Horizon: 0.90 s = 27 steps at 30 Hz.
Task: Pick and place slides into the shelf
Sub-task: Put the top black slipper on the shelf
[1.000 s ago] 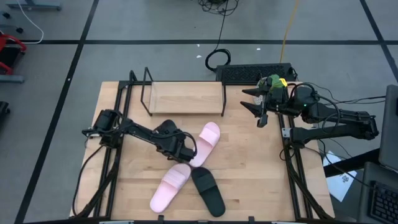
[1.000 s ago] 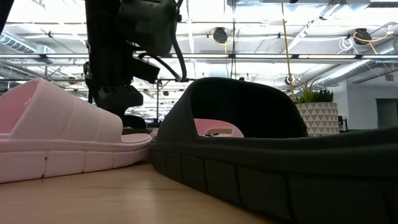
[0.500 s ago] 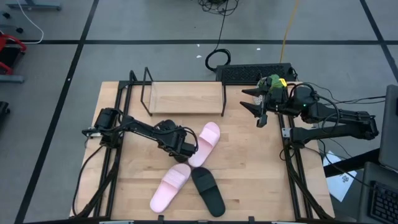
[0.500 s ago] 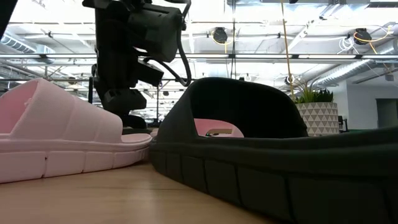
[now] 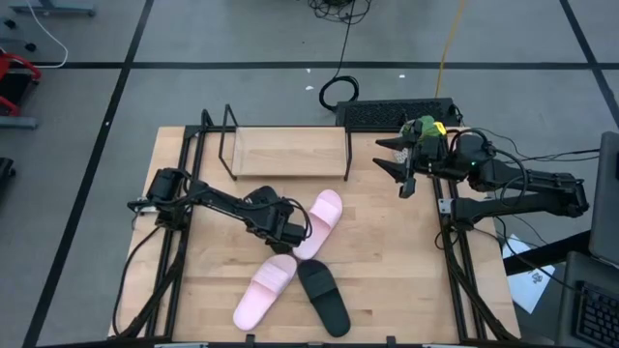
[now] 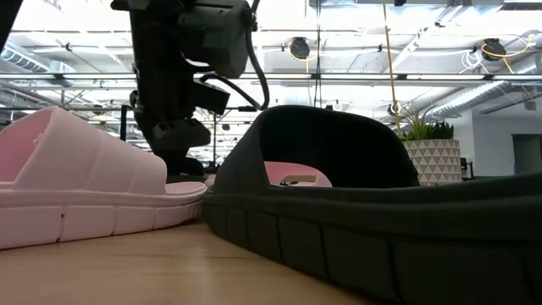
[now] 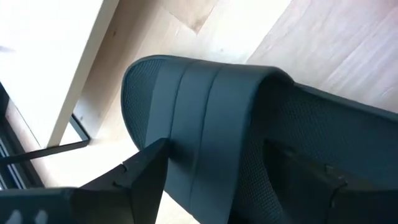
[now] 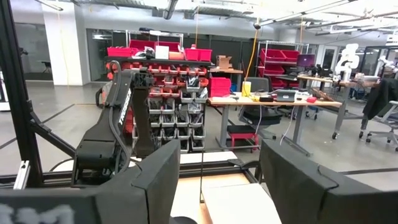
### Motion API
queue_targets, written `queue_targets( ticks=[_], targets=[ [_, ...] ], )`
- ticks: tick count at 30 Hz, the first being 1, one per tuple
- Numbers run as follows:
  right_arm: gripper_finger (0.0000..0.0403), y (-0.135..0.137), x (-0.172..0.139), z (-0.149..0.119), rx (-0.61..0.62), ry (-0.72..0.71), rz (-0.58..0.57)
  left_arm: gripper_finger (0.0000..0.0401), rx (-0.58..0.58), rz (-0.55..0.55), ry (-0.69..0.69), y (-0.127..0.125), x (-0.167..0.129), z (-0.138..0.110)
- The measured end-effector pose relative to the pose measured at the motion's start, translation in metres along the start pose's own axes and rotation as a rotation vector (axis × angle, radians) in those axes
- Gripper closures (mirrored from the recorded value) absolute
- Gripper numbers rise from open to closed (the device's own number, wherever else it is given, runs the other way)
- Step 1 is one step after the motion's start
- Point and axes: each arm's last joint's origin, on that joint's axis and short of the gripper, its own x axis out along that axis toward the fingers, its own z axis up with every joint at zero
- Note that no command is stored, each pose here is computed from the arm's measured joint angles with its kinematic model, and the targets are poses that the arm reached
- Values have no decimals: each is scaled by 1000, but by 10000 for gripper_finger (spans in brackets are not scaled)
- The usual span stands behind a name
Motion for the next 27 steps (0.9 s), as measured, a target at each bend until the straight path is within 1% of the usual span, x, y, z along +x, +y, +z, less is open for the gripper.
queue_targets(
  ticks=[5,10,15,21,27],
  targets=[
    [190,0,0,-1,26,5,0,144,16,5,-2,0,1,0],
    [190,0,0,-1,27,5,0,144,35,44,4,2,10,-8],
    [190,0,0,-1,27,5,1,144,23,67,19,5,17,-16],
    [190,0,2,-2,27,10,0,144,31,87,5,5,18,-16],
    [190,1,12,-9,25,50,2,144,65,126,-12,7,20,-16]
  ],
)
